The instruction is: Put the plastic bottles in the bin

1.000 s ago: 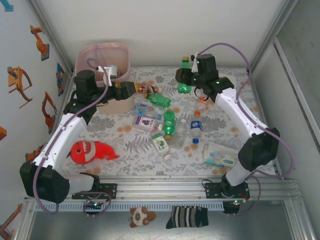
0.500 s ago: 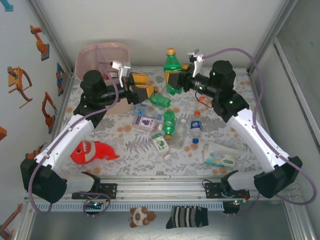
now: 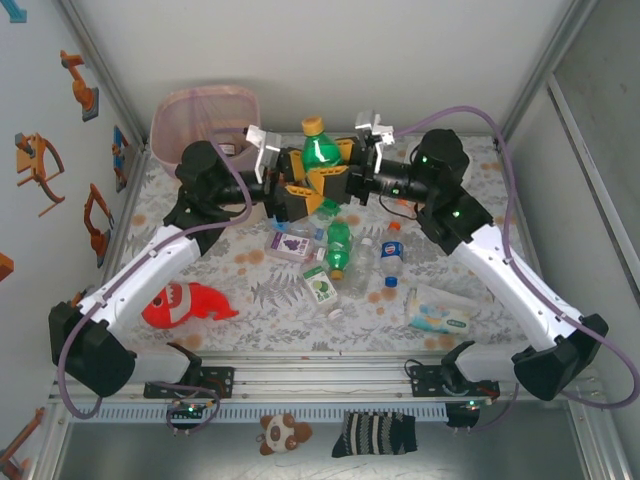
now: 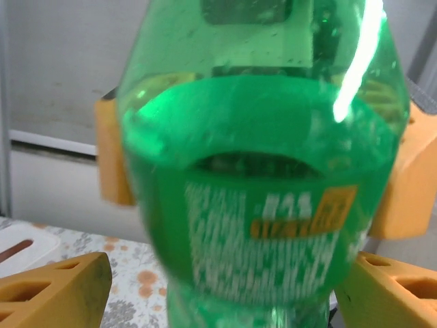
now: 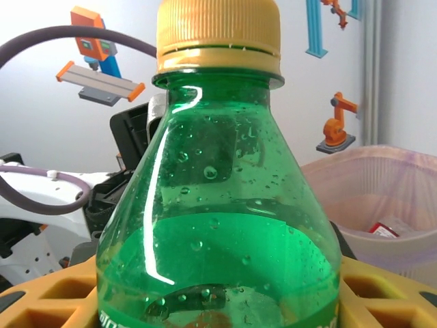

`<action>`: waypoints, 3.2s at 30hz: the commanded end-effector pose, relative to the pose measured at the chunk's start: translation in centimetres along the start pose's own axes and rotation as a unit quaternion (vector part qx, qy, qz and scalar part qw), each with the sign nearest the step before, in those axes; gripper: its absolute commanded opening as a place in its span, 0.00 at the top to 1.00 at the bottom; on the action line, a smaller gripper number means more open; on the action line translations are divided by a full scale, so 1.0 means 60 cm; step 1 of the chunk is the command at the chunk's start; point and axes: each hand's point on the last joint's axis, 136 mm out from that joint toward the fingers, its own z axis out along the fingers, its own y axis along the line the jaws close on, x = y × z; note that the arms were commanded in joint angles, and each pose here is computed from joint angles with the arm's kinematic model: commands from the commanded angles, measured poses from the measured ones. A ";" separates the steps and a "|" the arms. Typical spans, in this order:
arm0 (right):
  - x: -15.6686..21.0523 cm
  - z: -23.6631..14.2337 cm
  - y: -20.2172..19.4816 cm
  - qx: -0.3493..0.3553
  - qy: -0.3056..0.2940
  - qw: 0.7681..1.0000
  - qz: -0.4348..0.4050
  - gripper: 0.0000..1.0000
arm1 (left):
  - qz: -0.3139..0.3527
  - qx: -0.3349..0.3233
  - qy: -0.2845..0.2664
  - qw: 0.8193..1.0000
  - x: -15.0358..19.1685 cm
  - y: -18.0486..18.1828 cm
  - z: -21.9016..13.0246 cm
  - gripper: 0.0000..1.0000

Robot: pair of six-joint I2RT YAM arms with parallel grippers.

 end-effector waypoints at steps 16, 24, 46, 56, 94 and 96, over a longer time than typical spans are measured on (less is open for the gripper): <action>-0.042 0.001 0.047 -0.017 -0.034 0.998 -0.042 0.56 | 0.066 0.064 -0.005 0.996 -0.027 -0.053 0.015 0.39; -0.040 -0.003 0.049 -0.010 -0.029 0.998 -0.047 0.56 | 0.076 0.059 0.001 0.995 -0.025 -0.062 0.009 0.50; -0.032 -0.080 0.060 0.086 0.001 0.992 -0.093 0.26 | 0.061 -0.066 0.012 0.996 -0.027 0.012 -0.014 0.61; -0.034 -0.097 0.056 0.116 0.001 0.988 -0.103 0.26 | -0.033 -0.394 0.024 0.918 -0.027 0.200 -0.127 0.66; 0.004 -0.094 0.035 0.132 0.033 0.987 -0.080 0.27 | -0.139 -0.729 0.279 0.610 0.092 0.435 -0.563 0.67; 0.005 -0.094 0.035 0.133 0.034 0.987 -0.079 0.26 | -0.152 -0.727 0.294 0.602 0.109 0.437 -0.571 0.67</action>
